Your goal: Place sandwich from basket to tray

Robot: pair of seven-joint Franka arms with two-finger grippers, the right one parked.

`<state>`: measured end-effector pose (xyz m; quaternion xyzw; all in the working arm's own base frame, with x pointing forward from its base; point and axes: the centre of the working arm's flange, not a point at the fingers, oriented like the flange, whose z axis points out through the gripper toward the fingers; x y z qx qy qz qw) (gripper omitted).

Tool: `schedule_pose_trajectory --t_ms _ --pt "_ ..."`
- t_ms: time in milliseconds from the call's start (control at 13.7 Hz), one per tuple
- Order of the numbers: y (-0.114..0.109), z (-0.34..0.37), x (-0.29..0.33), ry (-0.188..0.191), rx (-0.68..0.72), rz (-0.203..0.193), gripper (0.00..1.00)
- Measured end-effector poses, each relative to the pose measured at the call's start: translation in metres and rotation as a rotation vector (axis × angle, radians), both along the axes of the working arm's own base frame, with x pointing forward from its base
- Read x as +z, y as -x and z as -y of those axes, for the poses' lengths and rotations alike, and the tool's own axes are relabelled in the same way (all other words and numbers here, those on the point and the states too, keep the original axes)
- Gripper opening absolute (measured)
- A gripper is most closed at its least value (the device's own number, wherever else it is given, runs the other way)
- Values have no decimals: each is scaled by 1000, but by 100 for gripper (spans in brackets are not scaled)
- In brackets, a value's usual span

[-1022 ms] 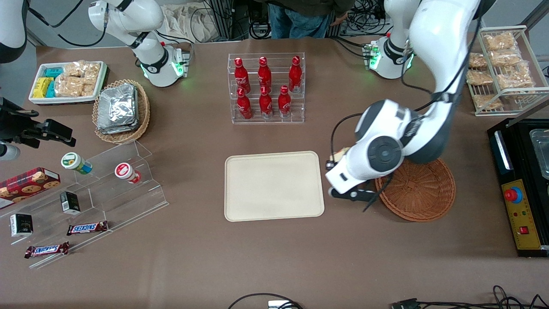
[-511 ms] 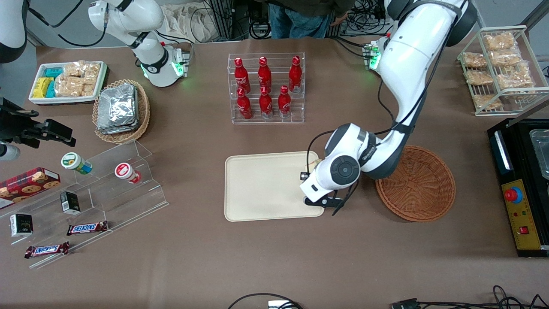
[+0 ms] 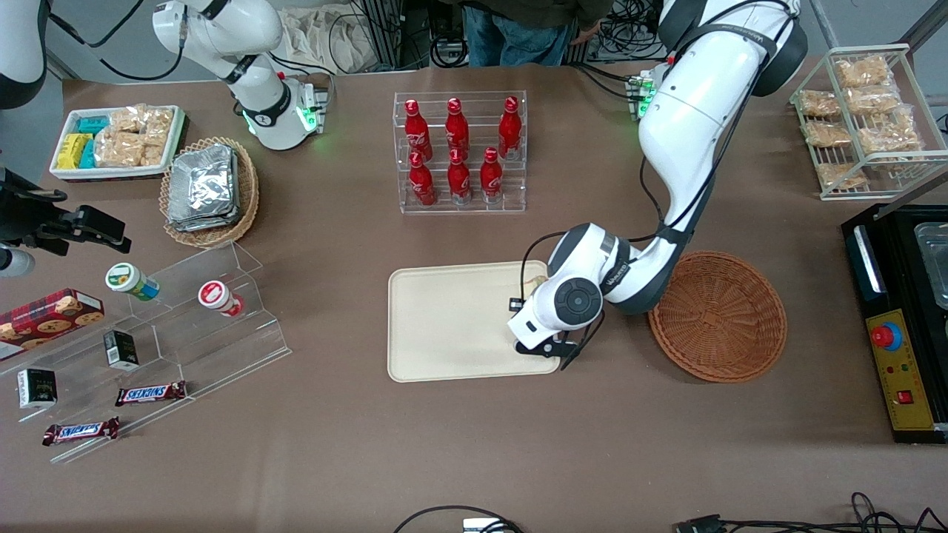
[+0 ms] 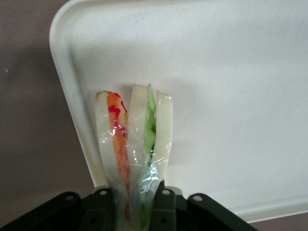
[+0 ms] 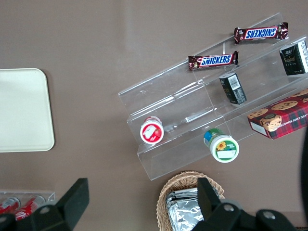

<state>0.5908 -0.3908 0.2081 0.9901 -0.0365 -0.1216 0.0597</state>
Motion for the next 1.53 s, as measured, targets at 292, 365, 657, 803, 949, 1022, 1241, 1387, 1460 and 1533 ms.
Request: schedule_pose_trajectory --t_ms 292,365,657,803,949,1022,1241,1387,1460,1533 --pt "-10 2 11 22 16 41 74" --pt "-14 2 20 30 21 57 85" --pt "-39 -21 103 52 64 150 100" --pt "-53 -72 161 21 114 138 100" --pt "-56 -139 219 -20 156 101 100" --pt "-53 -168 246 -36 157 86 100" --pt "-33 -245 316 -57 117 61 100" --pt "-16 -295 352 -77 93 44 100" --pt "-5 -319 367 -88 69 29 100" --pt "4 -339 379 -92 55 17 100"
